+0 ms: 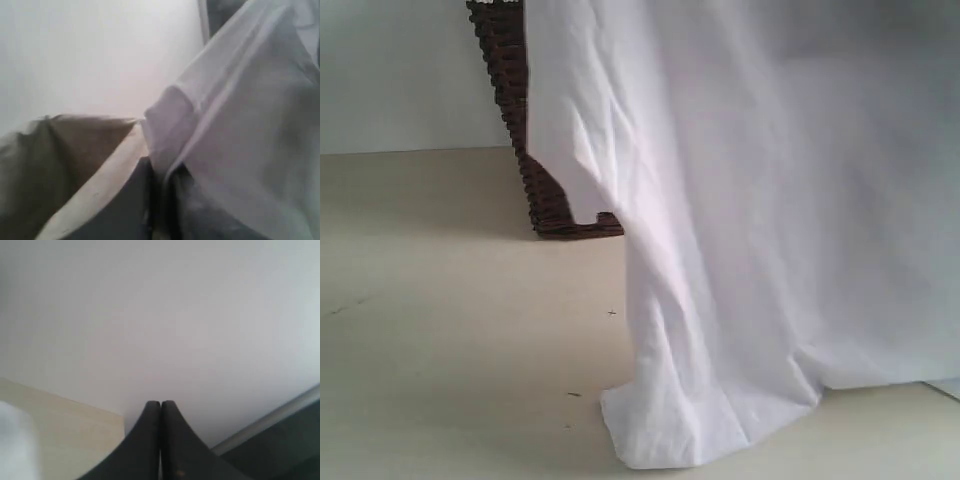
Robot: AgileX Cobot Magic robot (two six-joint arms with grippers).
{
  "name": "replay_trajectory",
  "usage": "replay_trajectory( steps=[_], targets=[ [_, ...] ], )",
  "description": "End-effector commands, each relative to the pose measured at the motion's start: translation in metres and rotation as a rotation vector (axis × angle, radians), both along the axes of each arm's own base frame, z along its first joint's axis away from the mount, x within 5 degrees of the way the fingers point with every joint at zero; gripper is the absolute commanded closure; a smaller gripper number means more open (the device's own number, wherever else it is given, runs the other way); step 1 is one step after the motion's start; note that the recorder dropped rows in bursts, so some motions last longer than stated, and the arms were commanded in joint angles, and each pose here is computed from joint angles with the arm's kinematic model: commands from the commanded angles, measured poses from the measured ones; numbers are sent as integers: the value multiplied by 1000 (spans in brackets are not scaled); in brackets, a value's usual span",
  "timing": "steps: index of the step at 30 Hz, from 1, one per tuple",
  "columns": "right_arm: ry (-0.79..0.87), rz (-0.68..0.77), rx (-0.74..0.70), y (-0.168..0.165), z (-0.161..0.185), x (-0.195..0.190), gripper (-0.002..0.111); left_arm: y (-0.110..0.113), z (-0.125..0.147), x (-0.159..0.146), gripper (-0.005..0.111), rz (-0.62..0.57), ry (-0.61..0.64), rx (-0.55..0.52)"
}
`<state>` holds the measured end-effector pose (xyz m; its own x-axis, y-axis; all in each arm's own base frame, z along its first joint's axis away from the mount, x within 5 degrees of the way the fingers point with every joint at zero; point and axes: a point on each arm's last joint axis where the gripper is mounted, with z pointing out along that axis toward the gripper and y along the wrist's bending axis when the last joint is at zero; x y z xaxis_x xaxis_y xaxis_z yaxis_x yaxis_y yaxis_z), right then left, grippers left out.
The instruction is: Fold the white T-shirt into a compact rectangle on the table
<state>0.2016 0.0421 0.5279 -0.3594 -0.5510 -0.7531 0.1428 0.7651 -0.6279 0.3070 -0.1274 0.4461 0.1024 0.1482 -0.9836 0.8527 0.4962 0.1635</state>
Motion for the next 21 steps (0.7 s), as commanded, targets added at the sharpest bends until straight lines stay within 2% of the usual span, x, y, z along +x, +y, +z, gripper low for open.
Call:
replay_trajectory(
  steps=[1, 5, 9, 12, 15, 17, 18, 21],
  targets=[
    [-7, 4, 49, -10, -1, 11, 108, 34, 21, 1, 107, 147, -43, -44],
    [18, 81, 82, 5, -10, 29, 108, 22, 45, -7, 107, 128, -119, -65],
    [48, 89, 67, 10, -15, 36, 108, 23, 69, -13, 107, 162, -172, -113],
    [68, 140, 45, 14, -17, 38, 108, 21, 67, -11, 107, 147, -168, -104],
    [245, 397, 49, 34, -30, 30, 108, 18, 59, -7, 107, 112, -141, -93],
    [400, 634, 103, 55, -44, 21, 108, 18, 57, -7, 107, 107, -132, -90],
    [442, 707, 126, 63, -51, 19, 106, 18, 57, -7, 107, 103, -131, -89],
    [560, 839, 266, 82, -74, 19, 87, 17, 57, -9, 107, 83, -127, -86]
  ],
)
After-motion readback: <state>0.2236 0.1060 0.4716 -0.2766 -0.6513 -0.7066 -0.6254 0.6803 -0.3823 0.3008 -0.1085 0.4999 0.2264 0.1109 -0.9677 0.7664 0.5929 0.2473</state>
